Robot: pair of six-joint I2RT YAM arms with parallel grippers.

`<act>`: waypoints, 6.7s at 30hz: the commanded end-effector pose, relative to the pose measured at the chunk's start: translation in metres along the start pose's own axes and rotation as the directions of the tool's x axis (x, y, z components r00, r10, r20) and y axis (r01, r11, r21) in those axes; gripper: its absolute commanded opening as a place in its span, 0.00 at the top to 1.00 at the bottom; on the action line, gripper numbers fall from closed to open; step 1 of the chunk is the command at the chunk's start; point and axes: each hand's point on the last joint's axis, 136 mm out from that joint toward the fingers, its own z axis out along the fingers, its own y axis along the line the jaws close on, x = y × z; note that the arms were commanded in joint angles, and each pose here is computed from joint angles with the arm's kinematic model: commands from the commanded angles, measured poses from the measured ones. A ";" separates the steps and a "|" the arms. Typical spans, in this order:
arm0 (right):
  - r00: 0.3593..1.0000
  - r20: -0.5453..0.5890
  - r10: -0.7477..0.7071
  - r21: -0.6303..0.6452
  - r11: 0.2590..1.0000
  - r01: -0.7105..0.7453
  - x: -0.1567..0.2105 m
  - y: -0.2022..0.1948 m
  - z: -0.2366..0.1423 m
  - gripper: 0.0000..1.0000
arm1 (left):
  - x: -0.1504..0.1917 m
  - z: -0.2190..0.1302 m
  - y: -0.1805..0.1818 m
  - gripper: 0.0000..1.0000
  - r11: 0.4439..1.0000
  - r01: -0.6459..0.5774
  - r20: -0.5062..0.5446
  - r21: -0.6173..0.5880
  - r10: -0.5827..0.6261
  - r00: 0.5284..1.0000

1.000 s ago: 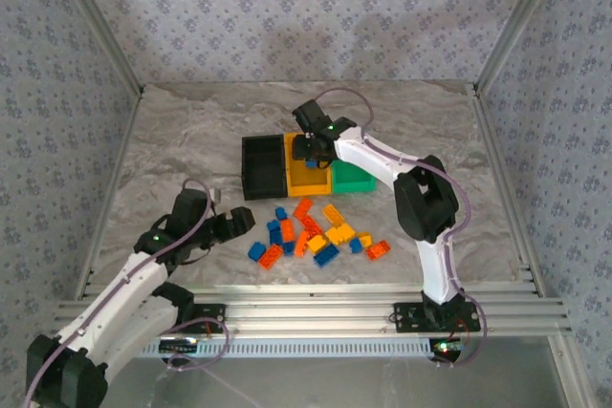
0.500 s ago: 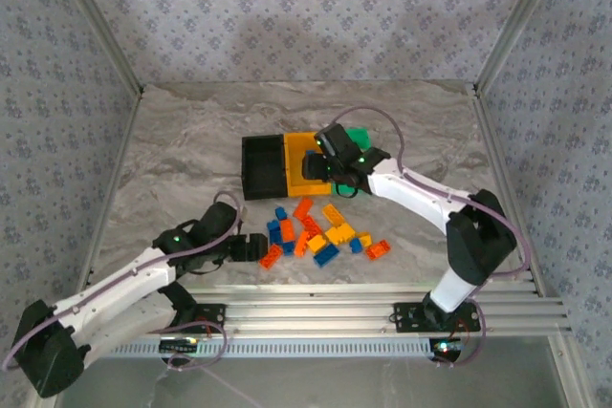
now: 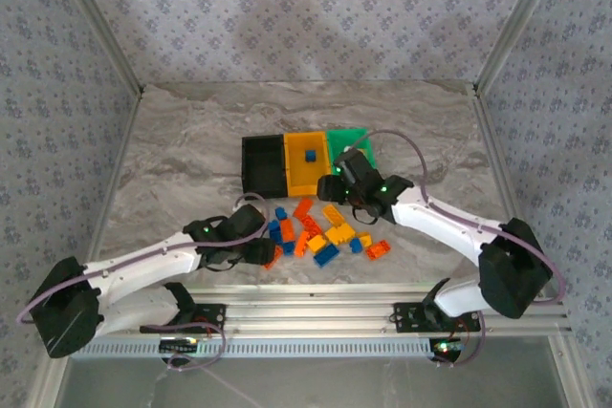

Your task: Sort the legos into containers by color

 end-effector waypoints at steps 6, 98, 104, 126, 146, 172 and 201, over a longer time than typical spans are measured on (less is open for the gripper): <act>0.998 0.060 0.028 0.001 1.000 -0.028 -0.003 -0.004 -0.015 0.34 | -0.004 0.011 0.012 0.32 0.996 -0.016 0.017 -0.085 0.017 1.000; 0.871 -0.081 0.484 0.491 0.780 -0.387 0.169 -0.155 -0.041 0.36 | -0.092 -0.077 -0.031 0.00 0.945 0.080 0.387 0.316 -0.206 0.899; 0.864 -0.113 0.490 0.533 0.764 -0.363 0.177 -0.162 -0.048 0.48 | -0.087 -0.077 -0.021 0.00 0.956 0.080 0.401 0.282 -0.193 0.895; 0.880 -0.062 0.470 0.473 0.791 -0.389 0.140 -0.151 -0.058 0.39 | -0.079 -0.071 -0.012 0.00 0.958 0.094 0.403 0.271 -0.202 0.893; 0.867 -0.127 0.482 0.472 0.798 -0.375 0.153 -0.154 -0.036 0.71 | -0.071 -0.063 -0.007 0.00 0.958 0.109 0.381 0.265 -0.208 0.901; 0.939 -0.169 -0.300 -0.154 0.949 0.275 -0.034 0.169 0.091 0.81 | -0.029 -0.058 0.017 0.02 0.947 0.208 0.250 0.244 -0.268 0.930; 0.999 -0.006 -0.034 -0.205 0.978 0.032 -0.037 0.100 0.009 0.36 | 0.003 -0.022 -0.052 0.14 0.976 -0.154 0.004 0.151 0.155 0.988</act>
